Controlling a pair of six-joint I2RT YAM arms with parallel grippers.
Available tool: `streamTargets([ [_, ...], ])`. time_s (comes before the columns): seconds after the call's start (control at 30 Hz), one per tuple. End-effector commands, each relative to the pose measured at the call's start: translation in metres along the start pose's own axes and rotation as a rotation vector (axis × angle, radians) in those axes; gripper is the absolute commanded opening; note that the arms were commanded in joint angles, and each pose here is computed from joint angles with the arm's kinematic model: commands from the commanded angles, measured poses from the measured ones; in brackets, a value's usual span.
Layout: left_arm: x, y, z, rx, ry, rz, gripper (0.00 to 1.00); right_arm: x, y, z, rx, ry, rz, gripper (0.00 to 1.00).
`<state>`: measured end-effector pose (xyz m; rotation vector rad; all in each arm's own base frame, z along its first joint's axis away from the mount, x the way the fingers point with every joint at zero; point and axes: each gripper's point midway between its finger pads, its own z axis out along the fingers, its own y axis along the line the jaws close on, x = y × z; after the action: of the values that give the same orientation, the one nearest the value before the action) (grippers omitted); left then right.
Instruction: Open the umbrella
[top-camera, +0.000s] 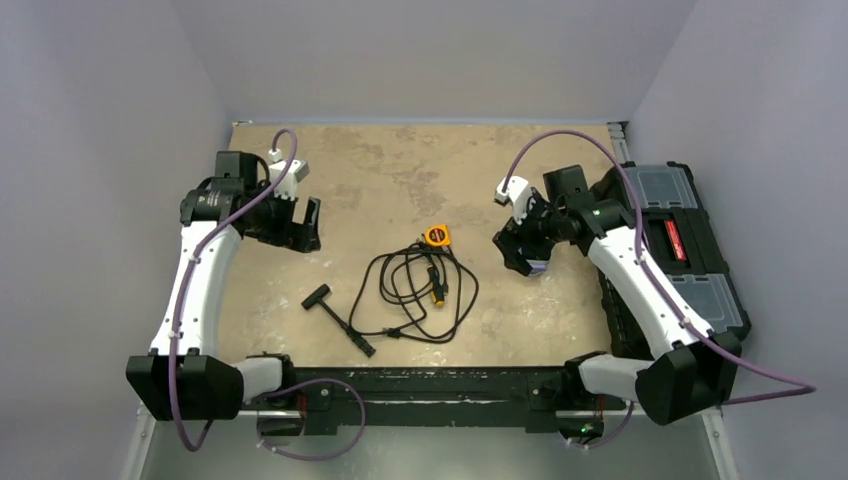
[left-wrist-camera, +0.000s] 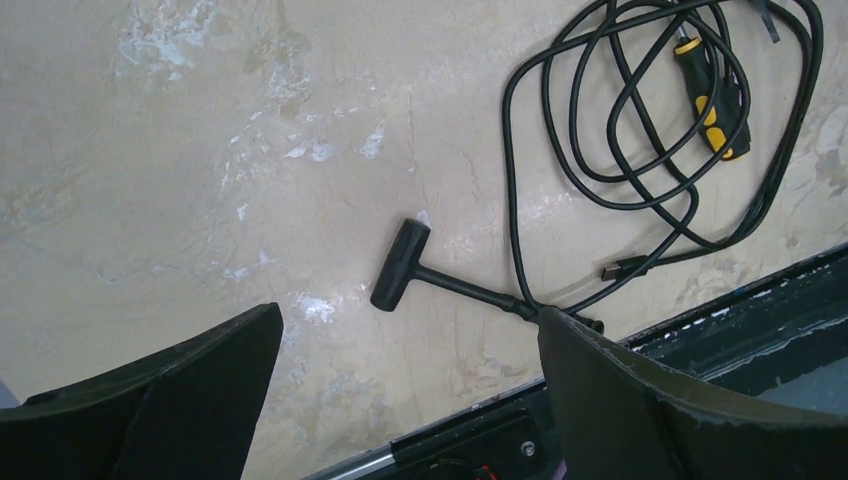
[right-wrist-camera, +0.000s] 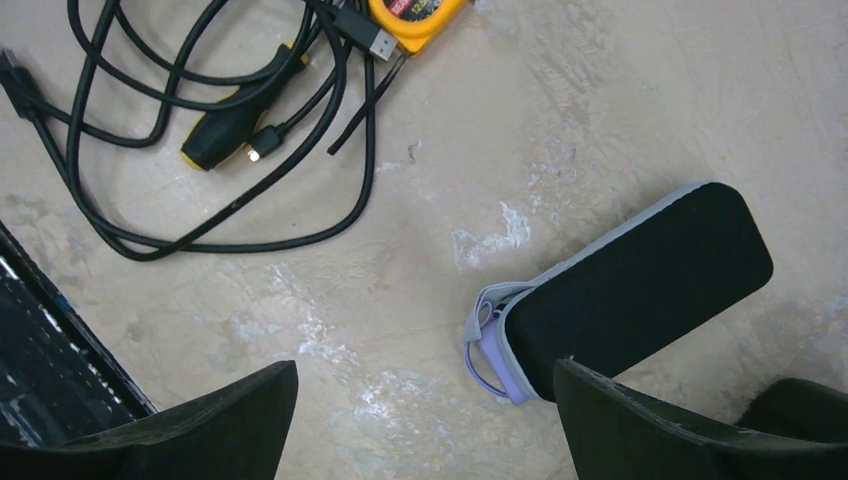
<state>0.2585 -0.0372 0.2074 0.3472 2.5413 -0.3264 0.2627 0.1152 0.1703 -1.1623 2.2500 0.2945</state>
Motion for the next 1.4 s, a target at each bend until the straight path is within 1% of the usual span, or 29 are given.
streamTargets([
  [0.0,-0.026,-0.008,0.0,-0.013,-0.058,0.151,1.0,-0.028,-0.008,-0.015,0.028,-0.073,0.113,0.99],
  [0.13,-0.038,-0.035,0.005,0.044,-0.081,0.319,1.0,-0.013,-0.038,-0.015,0.068,-0.029,0.297,0.99],
  [0.2,-0.04,-0.054,0.012,0.072,-0.079,0.408,1.0,-0.002,-0.061,-0.014,0.137,-0.001,0.371,0.99],
  [0.3,-0.04,-0.075,0.02,0.102,-0.067,0.503,1.0,0.008,-0.087,-0.011,0.244,0.034,0.432,0.99],
  [0.43,-0.041,-0.094,0.027,0.138,-0.06,0.549,1.0,0.022,-0.099,0.003,0.283,0.094,0.466,0.99],
  [0.5,-0.044,-0.096,0.027,0.139,-0.06,0.544,1.0,0.032,-0.101,0.012,0.29,0.127,0.481,0.98],
  [0.63,-0.047,-0.097,0.027,0.132,-0.056,0.524,1.0,0.04,-0.108,0.026,0.3,0.135,0.493,0.97],
  [1.07,-0.042,-0.096,0.021,0.13,-0.045,0.513,1.0,0.041,-0.137,0.074,0.127,0.144,0.608,0.98],
  [1.13,-0.041,-0.095,0.021,0.123,-0.041,0.508,1.0,0.039,-0.133,0.084,0.065,0.143,0.6,0.96],
  [1.2,-0.04,-0.094,0.02,0.117,-0.035,0.505,1.0,0.045,-0.13,0.087,0.0,0.14,0.608,0.9],
  [1.37,-0.037,-0.09,0.018,0.097,-0.03,0.506,1.0,0.063,-0.096,0.099,-0.144,0.193,0.65,0.77],
])
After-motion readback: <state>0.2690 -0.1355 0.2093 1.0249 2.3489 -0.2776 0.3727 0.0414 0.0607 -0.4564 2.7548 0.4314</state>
